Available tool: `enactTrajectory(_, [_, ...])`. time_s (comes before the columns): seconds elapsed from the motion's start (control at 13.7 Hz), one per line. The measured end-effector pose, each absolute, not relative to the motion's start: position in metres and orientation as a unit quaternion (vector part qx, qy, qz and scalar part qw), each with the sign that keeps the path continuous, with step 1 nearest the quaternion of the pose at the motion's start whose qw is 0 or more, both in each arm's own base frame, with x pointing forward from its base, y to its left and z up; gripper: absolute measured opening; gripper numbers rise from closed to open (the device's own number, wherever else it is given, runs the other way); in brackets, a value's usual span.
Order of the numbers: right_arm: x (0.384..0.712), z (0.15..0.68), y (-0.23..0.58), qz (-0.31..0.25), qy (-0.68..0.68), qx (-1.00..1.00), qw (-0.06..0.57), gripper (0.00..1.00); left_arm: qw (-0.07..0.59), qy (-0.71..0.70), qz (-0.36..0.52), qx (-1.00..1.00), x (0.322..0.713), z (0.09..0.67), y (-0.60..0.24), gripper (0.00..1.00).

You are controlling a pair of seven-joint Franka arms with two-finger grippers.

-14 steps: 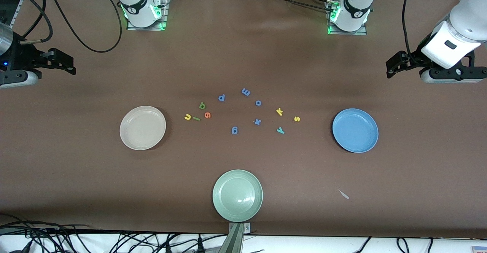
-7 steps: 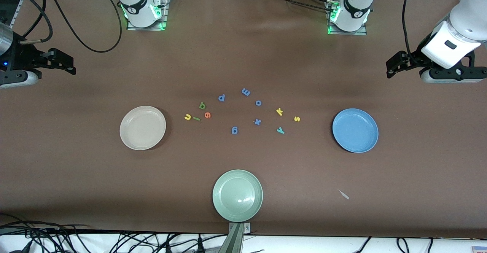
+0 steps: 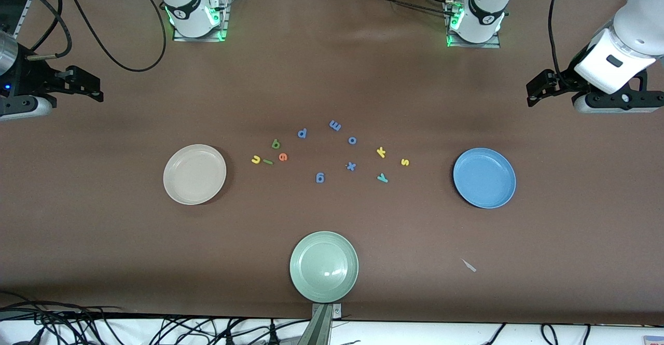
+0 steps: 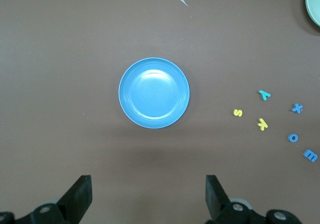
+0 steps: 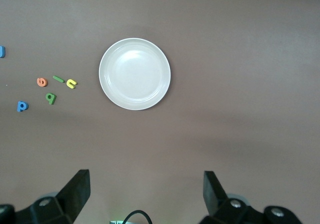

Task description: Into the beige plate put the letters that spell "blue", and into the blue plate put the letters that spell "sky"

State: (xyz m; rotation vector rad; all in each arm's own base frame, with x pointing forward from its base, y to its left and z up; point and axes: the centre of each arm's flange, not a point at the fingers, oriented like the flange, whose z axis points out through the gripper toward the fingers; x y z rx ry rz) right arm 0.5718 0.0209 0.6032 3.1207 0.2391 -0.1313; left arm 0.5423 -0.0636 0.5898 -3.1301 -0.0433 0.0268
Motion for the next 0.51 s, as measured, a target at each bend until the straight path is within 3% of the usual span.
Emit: enactTrajectory(0.51, [0.5720,0.6032,0.0168,-0.042,0.073,0.996,0.005,1.00,0.005,-0.015,0.009,-1.000,0.5425,0.5898,-0.0619,1.00])
